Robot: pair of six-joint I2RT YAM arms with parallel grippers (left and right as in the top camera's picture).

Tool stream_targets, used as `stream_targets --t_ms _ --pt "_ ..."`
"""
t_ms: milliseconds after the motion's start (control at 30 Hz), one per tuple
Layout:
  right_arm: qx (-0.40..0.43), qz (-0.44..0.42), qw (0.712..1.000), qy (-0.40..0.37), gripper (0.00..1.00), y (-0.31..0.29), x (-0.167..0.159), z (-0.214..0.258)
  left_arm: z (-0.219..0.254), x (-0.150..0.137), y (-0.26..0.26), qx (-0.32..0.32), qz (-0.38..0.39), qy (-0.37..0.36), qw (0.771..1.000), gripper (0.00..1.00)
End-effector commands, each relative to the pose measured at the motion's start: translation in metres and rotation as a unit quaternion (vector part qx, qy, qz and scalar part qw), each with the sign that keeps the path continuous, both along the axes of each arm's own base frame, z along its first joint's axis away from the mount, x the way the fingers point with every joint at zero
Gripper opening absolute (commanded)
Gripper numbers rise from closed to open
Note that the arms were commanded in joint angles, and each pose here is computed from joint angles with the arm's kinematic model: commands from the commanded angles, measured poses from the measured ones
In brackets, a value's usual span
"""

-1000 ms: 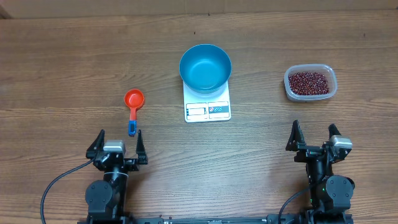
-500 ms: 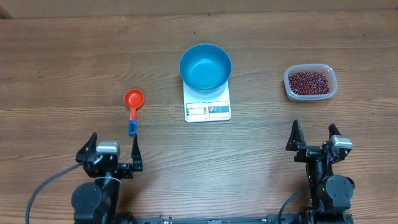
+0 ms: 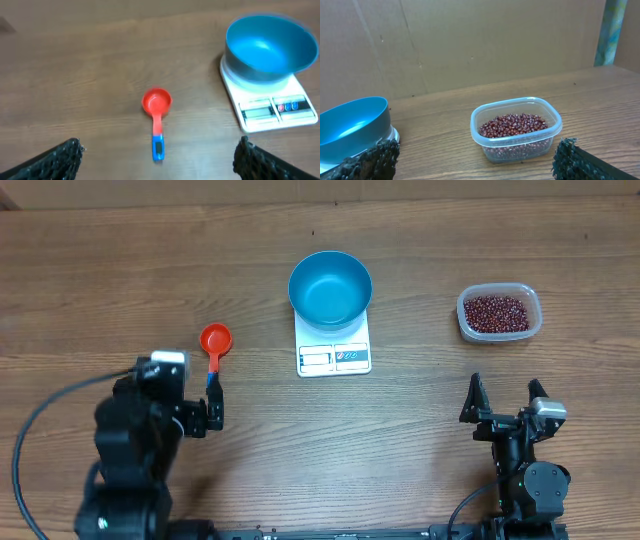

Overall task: Scoop item into bowl and weigh 150g on scale
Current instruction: 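Move the left gripper forward over the red measuring cup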

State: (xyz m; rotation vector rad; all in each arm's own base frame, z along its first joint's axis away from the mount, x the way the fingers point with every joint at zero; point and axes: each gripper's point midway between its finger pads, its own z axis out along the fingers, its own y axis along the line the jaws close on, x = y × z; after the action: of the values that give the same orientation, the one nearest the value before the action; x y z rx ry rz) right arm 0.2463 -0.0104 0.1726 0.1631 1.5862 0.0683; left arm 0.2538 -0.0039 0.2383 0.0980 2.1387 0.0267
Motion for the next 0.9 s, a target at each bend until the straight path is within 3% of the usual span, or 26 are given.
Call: stream_targets --t_ms 0,467,867 --pt "-0.002 0.007 1.0 -0.003 1.0 0.003 0.0 -0.001 0.019 0.01 -0.001 -0.005 -0.001 0.025 1.0 1.0" --pt "-0.002 0.007 1.0 -0.003 1.0 0.003 0.0 -0.001 -0.014 0.055 0.001 0.001 0.0 0.224 0.975 1.0" --pt "-0.002 0.007 1.0 -0.003 1.0 0.003 0.0 -0.001 -0.013 0.075 0.008 -0.002 -0.015 0.259 0.966 1.0"
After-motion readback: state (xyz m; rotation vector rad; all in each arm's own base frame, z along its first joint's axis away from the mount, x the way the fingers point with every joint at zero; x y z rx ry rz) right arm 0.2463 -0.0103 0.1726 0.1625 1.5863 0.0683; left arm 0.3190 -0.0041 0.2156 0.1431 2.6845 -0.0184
